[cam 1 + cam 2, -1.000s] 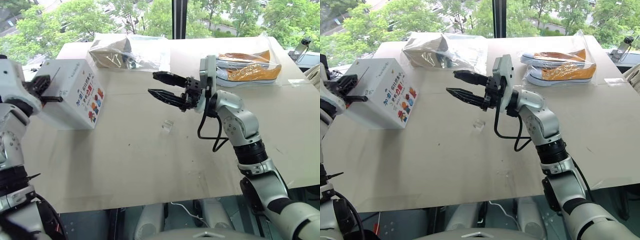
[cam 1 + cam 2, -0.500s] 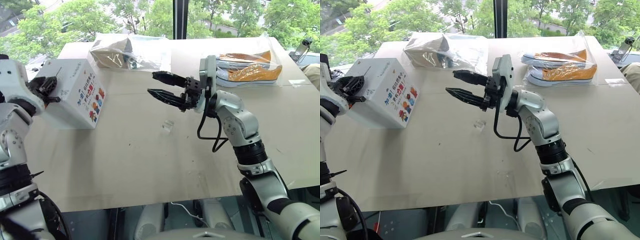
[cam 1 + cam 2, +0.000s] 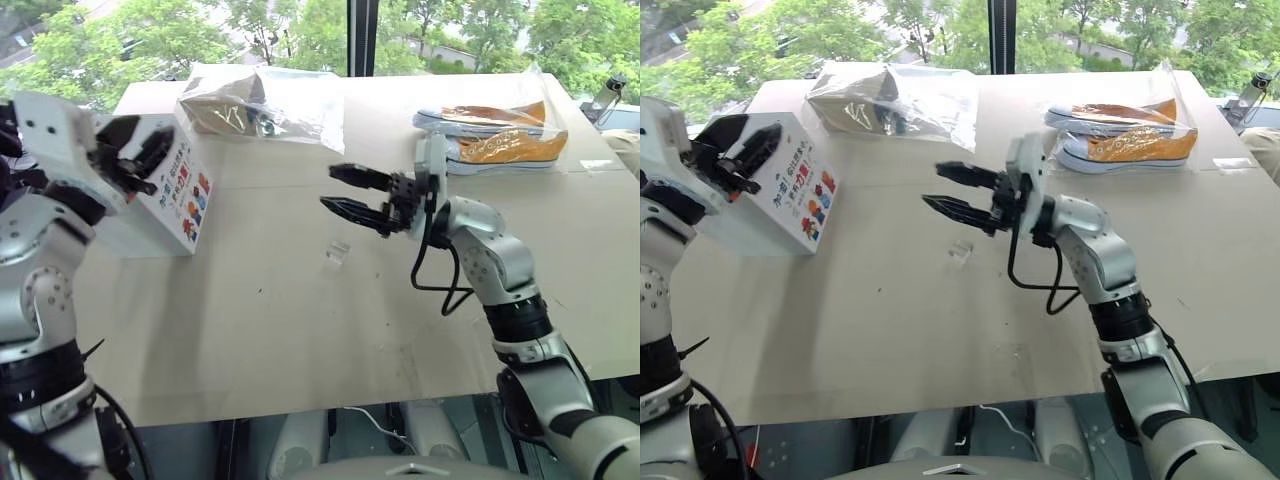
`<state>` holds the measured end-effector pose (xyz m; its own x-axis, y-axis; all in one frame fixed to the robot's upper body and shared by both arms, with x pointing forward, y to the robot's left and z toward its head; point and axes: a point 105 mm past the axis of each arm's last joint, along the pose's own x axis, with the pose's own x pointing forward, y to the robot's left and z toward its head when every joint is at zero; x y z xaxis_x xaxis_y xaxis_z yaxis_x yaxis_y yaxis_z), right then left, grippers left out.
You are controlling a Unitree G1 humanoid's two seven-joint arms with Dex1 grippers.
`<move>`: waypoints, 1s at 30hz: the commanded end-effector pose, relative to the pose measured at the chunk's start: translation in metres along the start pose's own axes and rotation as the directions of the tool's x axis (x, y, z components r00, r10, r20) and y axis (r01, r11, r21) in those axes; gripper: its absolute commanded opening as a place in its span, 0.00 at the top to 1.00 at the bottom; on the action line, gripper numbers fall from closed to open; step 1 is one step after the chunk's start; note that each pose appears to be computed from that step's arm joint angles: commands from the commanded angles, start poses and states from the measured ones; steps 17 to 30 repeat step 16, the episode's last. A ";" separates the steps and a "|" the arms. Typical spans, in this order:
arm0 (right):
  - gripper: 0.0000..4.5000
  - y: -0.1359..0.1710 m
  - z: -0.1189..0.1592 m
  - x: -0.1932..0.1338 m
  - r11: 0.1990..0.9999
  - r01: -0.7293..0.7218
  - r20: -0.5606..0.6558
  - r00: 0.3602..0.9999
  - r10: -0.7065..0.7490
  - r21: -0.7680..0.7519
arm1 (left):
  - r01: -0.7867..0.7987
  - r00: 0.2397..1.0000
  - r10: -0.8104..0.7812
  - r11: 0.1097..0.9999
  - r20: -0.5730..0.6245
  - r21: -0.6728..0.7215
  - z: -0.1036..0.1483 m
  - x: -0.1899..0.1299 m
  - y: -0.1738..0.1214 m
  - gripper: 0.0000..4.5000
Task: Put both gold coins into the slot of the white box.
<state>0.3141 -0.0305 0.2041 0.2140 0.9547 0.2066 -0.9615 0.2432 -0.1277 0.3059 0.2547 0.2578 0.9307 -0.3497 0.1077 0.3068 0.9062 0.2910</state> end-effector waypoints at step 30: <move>0.00 0.009 -0.087 -0.165 0.948 0.299 -0.383 0.868 -0.317 -0.108 | 0.291 0.922 -0.341 0.922 -0.181 -0.256 -0.119 -0.060 -0.155 0.01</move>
